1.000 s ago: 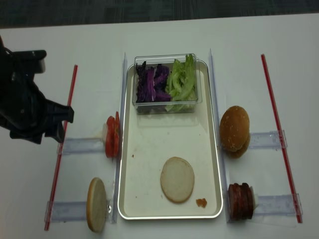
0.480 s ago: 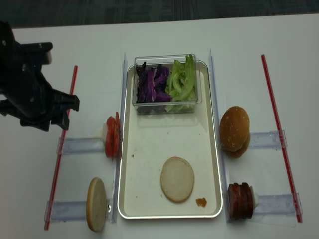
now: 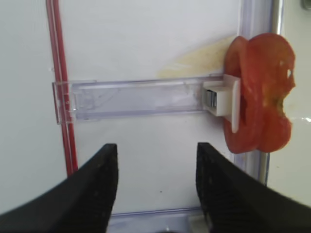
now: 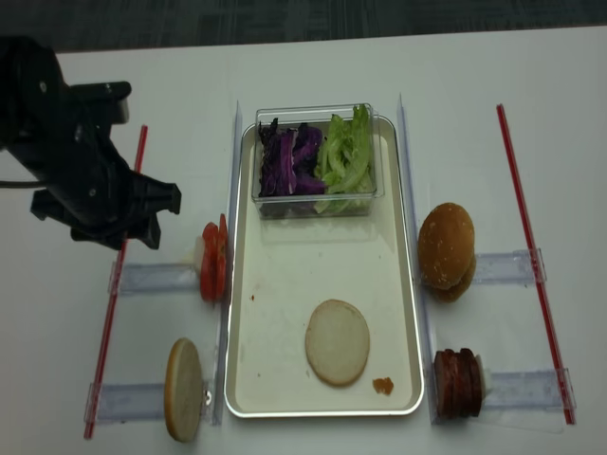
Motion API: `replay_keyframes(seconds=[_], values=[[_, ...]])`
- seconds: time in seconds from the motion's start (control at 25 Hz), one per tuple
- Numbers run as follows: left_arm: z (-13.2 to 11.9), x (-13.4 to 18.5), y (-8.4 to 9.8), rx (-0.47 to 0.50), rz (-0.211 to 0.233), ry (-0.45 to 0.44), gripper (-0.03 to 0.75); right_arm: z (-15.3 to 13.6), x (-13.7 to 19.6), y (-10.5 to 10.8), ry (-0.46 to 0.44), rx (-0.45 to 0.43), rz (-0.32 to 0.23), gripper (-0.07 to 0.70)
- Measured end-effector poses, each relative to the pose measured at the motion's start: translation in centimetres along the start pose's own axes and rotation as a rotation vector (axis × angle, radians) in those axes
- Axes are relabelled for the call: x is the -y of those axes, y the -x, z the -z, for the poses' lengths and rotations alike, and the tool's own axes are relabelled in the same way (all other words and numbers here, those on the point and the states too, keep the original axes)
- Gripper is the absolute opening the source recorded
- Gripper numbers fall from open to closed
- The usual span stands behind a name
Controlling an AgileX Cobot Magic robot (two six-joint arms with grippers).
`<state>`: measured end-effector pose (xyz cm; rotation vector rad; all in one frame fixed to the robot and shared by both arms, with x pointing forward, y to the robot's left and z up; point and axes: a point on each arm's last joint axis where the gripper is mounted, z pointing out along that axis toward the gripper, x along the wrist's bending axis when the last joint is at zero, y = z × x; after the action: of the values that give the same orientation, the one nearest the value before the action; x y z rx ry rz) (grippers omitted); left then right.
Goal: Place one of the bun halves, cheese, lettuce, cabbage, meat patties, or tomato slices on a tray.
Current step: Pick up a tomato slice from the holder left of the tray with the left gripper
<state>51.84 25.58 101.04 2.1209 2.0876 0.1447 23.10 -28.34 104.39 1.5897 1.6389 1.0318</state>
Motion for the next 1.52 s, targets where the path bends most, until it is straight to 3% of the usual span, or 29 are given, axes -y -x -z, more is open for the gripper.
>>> replay_keyframes(seconds=[0.16, 0.64, 0.92, 1.16, 1.36, 1.52], values=[[0.0, 0.0, 1.4, 0.013, 0.005, 0.018, 0.378, 0.0, 0.0, 0.0, 0.000, 0.000, 0.000, 0.468], [1.6, -0.7, 6.4, 0.067, -0.041, 0.091, 0.378, 0.0, 0.0, 0.0, 0.000, 0.000, 0.000, 0.468], [0.9, -1.6, 10.0, 0.067, -0.079, 0.058, 0.378, 0.0, 0.0, 0.0, 0.000, 0.000, -0.002, 0.468], [-0.2, -1.7, 11.4, -0.017, -0.059, 0.050, 0.375, 0.0, 0.0, 0.0, 0.000, 0.000, -0.002, 0.468], [-0.3, -1.8, 11.2, -0.051, 0.005, 0.068, 0.339, 0.0, 0.0, 0.0, 0.000, 0.000, -0.002, 0.468], [-0.3, -1.9, 11.1, -0.056, 0.008, 0.071, 0.319, 0.0, 0.0, 0.0, 0.000, 0.000, 0.000, 0.468]])
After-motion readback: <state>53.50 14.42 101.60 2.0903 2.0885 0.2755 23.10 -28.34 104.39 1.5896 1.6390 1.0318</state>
